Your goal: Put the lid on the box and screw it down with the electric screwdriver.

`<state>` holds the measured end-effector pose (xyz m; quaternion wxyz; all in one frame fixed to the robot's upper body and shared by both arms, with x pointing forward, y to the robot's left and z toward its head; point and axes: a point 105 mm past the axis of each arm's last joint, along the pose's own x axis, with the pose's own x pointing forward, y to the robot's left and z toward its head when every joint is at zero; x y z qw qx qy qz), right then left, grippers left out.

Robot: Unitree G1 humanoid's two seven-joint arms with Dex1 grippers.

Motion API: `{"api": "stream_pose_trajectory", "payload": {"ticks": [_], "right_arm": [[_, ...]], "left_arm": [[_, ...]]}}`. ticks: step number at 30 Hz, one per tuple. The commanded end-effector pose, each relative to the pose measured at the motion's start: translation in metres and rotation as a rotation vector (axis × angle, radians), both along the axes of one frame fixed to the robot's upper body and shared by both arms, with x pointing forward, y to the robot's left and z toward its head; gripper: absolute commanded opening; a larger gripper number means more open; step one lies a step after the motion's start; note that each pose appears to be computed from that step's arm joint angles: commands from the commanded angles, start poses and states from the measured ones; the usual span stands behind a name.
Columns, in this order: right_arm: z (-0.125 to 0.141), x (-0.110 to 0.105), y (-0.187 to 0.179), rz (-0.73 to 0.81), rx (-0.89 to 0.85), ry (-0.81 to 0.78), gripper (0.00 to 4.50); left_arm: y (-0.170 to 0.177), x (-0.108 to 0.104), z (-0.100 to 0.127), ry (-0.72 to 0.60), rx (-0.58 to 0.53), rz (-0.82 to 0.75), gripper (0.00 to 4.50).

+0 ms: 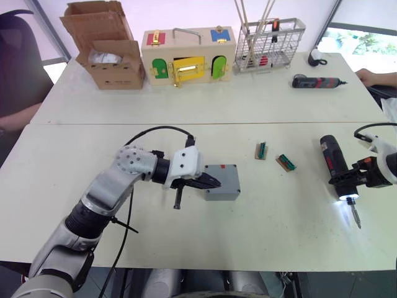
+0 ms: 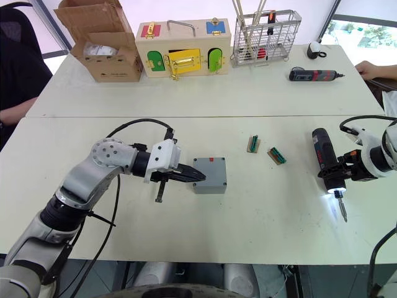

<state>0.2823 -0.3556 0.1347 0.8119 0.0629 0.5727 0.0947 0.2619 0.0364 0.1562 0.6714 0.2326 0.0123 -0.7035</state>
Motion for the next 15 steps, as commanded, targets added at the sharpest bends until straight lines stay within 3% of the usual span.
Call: {"api": "stream_pose_trajectory", "payload": {"ticks": [1,2,8,15], "right_arm": [[0.005,0.003,-0.005,0.003,-0.033,-0.018,2.30],[0.004,0.004,-0.005,0.016,-0.041,-0.016,2.82],[0.006,0.007,-0.005,0.074,-0.072,-0.041,4.48],[0.032,0.024,-0.004,0.081,-0.095,-0.190,4.48]], "left_arm": [[0.002,-0.002,0.009,-0.025,-0.027,0.005,0.00],[0.002,-0.001,0.009,-0.026,-0.026,0.007,0.00],[0.005,0.004,0.009,-0.028,-0.021,0.026,0.00],[0.015,0.017,0.009,-0.025,-0.012,0.083,0.00]]}}
